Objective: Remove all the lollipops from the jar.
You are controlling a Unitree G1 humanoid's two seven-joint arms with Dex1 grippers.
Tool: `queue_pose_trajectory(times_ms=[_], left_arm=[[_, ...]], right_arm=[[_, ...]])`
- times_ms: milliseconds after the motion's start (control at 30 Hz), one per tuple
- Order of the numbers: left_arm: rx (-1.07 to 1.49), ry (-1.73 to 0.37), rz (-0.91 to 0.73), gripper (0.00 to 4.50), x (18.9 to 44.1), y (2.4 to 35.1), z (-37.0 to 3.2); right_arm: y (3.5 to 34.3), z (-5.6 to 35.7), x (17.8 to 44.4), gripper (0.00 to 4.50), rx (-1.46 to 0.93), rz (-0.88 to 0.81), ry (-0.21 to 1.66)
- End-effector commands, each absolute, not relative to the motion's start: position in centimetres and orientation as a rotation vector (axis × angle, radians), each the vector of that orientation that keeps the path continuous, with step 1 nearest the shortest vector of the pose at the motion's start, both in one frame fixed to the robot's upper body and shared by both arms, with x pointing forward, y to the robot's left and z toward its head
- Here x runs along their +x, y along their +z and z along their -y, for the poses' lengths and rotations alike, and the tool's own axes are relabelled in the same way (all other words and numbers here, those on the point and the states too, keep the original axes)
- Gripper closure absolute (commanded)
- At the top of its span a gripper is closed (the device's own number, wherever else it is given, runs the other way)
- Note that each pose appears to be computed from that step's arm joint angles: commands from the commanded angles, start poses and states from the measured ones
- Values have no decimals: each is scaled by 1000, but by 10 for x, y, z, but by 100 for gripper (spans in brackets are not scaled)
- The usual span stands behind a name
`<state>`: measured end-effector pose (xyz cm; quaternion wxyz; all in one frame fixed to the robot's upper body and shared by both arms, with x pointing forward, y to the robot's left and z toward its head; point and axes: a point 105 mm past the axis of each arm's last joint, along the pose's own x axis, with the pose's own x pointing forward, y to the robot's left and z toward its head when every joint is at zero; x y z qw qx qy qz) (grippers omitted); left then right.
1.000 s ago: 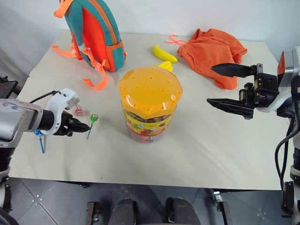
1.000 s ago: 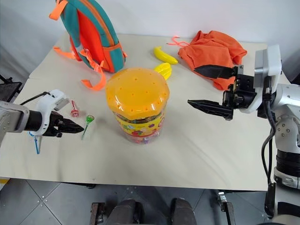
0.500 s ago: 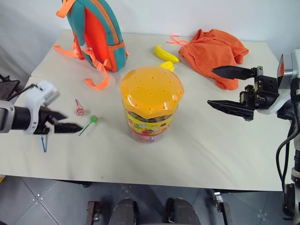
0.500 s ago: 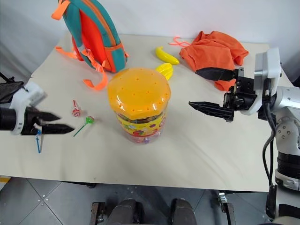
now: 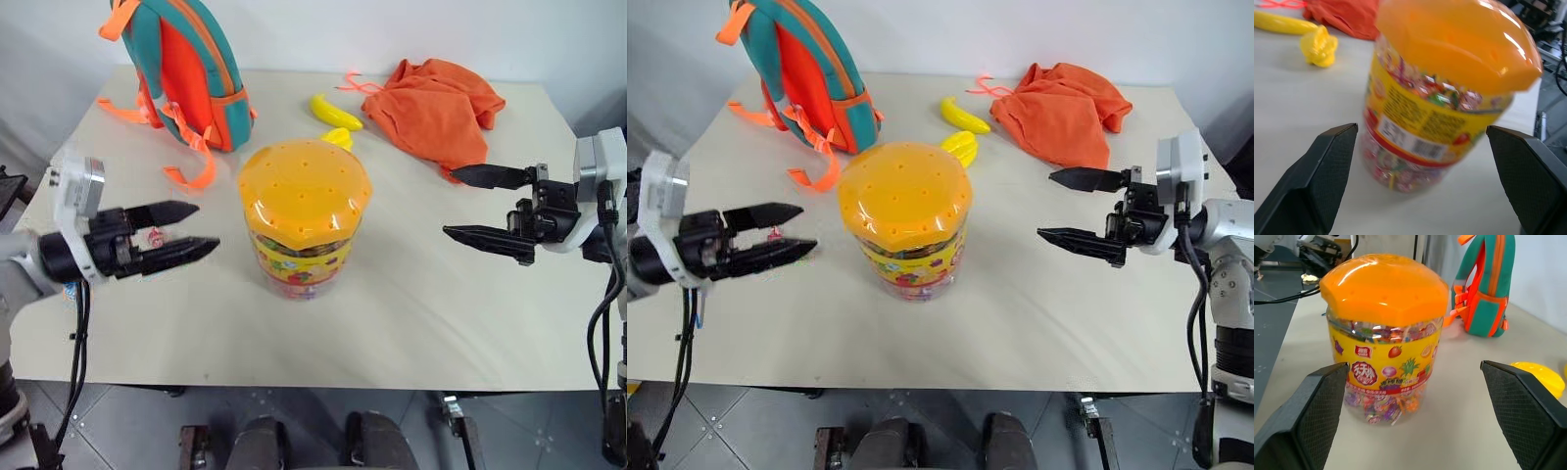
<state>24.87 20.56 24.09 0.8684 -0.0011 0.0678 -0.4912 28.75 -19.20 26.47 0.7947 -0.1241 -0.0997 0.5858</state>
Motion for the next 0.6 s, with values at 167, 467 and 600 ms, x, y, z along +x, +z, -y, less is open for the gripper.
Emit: queue_pose_trajectory(times_ms=[167, 467, 600], left_arm=[[91, -1013, -126, 2, 210, 214, -231], [199, -954, -208, 2, 196, 185, -261], [198, -953, -184, 2, 198, 189, -261]], right_arm=[[238, 209, 281, 0, -296, 96, 1297], [195, 225, 283, 0, -324, -22, 1283], [186, 224, 286, 0, -317, -18, 1246]])
